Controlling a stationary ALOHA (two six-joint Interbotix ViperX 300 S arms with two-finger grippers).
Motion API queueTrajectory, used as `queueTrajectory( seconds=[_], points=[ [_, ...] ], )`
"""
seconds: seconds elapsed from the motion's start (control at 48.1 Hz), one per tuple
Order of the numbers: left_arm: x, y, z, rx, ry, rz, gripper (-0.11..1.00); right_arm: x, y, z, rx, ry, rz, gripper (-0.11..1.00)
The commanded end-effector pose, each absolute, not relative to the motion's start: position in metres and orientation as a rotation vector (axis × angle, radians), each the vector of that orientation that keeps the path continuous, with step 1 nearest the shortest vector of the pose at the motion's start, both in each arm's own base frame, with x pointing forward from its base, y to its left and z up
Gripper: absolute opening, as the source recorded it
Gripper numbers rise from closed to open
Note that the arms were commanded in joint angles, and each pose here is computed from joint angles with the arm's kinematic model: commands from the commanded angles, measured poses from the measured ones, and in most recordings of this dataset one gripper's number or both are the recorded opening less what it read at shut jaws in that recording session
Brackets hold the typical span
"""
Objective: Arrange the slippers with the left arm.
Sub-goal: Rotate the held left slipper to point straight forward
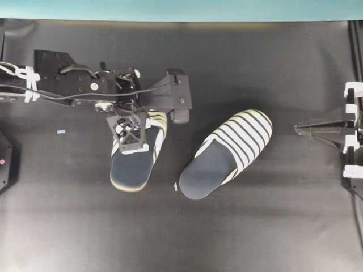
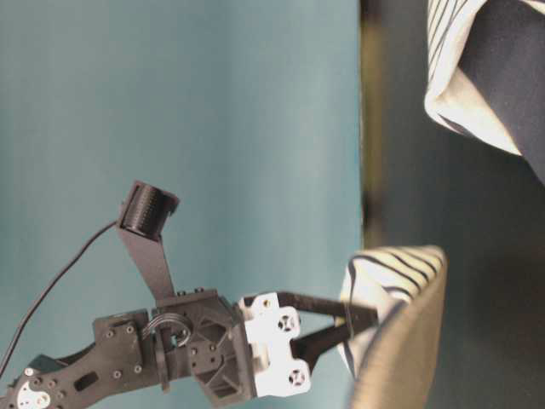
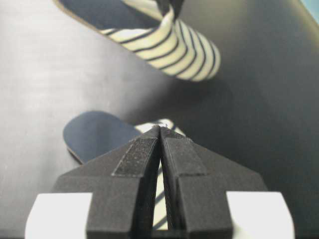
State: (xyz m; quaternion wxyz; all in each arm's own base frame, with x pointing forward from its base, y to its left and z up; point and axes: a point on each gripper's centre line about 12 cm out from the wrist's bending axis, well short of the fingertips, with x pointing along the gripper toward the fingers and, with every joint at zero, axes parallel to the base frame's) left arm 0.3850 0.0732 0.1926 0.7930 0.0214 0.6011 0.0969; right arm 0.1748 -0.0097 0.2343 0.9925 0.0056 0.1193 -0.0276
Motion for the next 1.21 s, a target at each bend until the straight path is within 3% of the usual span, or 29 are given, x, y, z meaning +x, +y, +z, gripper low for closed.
queueTrajectory(
  seconds=[0.0,0.208,0.644,1.185],
  points=[
    [0.388,0.079,0.202,0.083,1.25,0.222,0.01,0.176,-0.009,0.238,0.02,0.224,-0.053,0.0],
    [0.394,0.08,0.195,0.051,1.212,0.241,0.01,0.176,-0.009,0.236,0.027,0.228,-0.054,0.0],
    [0.399,0.074,0.128,-0.098,1.257,0.307,0.01,0.176,-0.009,0.235,0.027,0.223,-0.054,0.0],
    [0.405,0.077,0.132,-0.28,1.214,0.44,0.01,0.176,-0.009,0.235,0.032,0.217,-0.055,0.0]
  ],
)
